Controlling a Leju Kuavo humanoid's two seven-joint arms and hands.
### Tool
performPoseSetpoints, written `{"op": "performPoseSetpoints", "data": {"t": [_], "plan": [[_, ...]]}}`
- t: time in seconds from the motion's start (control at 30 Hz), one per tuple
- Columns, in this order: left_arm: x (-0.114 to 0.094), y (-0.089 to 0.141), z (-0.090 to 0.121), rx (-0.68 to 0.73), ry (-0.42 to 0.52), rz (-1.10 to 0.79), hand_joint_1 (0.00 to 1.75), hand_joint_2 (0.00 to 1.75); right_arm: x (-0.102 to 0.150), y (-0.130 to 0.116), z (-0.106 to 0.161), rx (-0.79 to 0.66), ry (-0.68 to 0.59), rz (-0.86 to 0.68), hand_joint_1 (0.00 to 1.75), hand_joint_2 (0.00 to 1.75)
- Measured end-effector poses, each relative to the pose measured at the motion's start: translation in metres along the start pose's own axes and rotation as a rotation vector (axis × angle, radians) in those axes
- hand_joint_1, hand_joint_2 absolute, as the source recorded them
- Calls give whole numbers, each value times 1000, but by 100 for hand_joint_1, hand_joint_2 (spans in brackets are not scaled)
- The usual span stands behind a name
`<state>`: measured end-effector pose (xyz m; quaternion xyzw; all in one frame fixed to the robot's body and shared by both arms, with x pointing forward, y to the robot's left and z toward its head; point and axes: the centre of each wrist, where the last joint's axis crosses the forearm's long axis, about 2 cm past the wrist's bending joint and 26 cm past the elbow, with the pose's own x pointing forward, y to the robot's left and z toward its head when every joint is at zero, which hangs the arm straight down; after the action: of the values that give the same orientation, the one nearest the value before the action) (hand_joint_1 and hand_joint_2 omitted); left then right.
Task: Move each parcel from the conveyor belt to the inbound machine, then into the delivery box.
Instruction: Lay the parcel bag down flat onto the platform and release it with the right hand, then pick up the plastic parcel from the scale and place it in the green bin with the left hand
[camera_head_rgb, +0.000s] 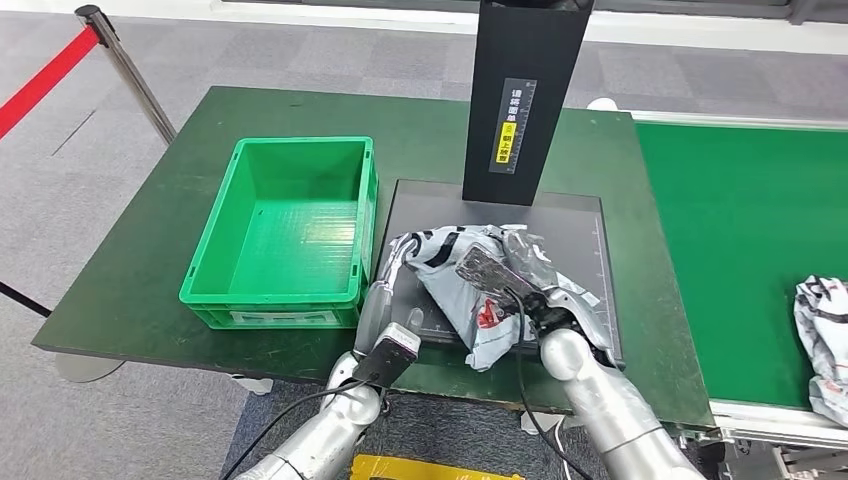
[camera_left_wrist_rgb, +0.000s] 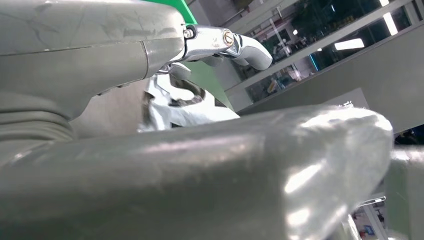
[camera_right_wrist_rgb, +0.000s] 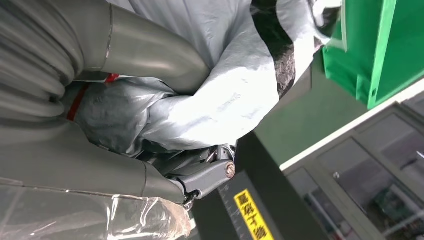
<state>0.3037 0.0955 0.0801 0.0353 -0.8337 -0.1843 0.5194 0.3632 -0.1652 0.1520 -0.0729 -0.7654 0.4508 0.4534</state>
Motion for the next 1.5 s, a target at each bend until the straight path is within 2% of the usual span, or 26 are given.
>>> {"op": "performPoseSetpoints", "data": {"t": [0.13,0.33,0.37,0.47,0.5,0.63,0.77,1.17,1.37,1.5], "plan": [[3,-1,-2,5,-8,5,0,0,10,5,-14,34,-12,-11,175,175],[5,-4,-3,0,-17,5,0,0,15,10,-20,67,-17,-25,175,175],[6,-4,-4,-3,-19,7,0,0,16,11,-20,71,-12,-27,147,175],[9,-7,-5,-10,-26,11,0,0,17,12,-21,79,-1,-25,17,44],[9,-8,-6,-11,-28,12,0,0,17,13,-21,79,0,-23,0,0],[12,-10,-7,-14,-33,14,0,0,17,15,-19,59,7,-39,0,0],[11,-10,-7,-24,-42,-2,0,0,18,16,-10,-25,18,-119,0,0],[7,-7,-4,-44,-44,-29,0,0,-12,-5,43,-298,36,-392,0,0],[5,-6,-2,-46,-36,-34,0,0,-23,-10,64,-380,57,-430,0,0],[0,-5,1,-52,-24,-55,0,0,-28,-15,78,-525,27,-553,0,0]]}}
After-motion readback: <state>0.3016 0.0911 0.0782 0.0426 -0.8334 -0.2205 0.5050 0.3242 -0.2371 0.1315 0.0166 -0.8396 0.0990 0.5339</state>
